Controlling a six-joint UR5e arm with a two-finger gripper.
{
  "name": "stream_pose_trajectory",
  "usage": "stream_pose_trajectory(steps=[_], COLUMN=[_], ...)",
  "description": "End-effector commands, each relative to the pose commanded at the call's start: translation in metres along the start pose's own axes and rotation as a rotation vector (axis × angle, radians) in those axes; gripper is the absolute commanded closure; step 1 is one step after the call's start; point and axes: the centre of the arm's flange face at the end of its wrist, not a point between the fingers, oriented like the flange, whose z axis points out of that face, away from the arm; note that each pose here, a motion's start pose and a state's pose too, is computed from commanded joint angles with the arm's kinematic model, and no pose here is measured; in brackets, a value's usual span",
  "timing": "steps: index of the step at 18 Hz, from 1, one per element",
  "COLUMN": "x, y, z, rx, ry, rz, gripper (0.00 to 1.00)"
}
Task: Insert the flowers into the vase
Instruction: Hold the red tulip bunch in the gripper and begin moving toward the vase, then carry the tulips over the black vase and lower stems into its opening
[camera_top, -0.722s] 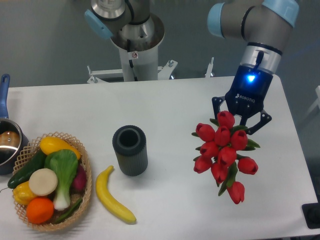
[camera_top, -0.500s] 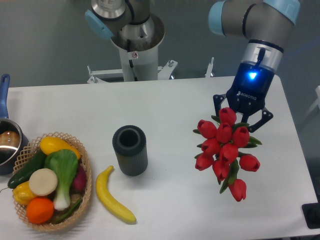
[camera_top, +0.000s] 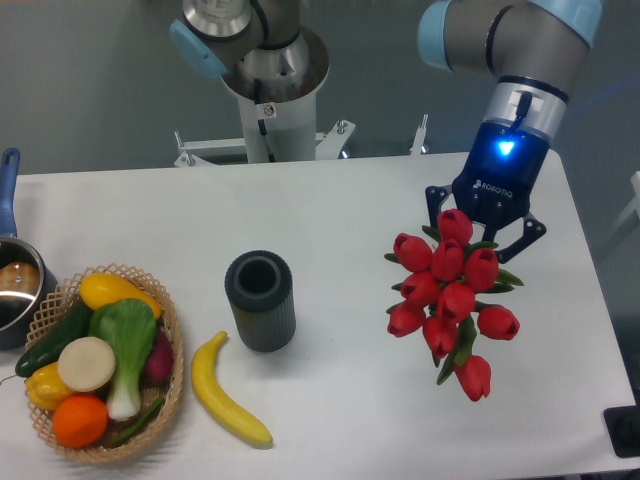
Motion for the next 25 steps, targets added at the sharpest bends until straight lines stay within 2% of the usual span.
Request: stream_pose_trajectory(steps=[3,10,14,17,19,25], x=[0.022,0.071,0.084,0.100,0.105,0.130], y=[-0.019,-0.038,-0.043,-0.026,-0.018,-0.008], z=[0.022,0.080,0.083,0.085,0.079,0.063], rx=[0.081,0.192,0.314,0.426,0.498,0.521], ry=[0.082,0.258,0.333,0.382,0.393,0.396], rz=[0.024,0.051,0.029,0.032,0.036,-0.010], gripper=[0.70,0.70,0.70,0.70,0.70,0.70])
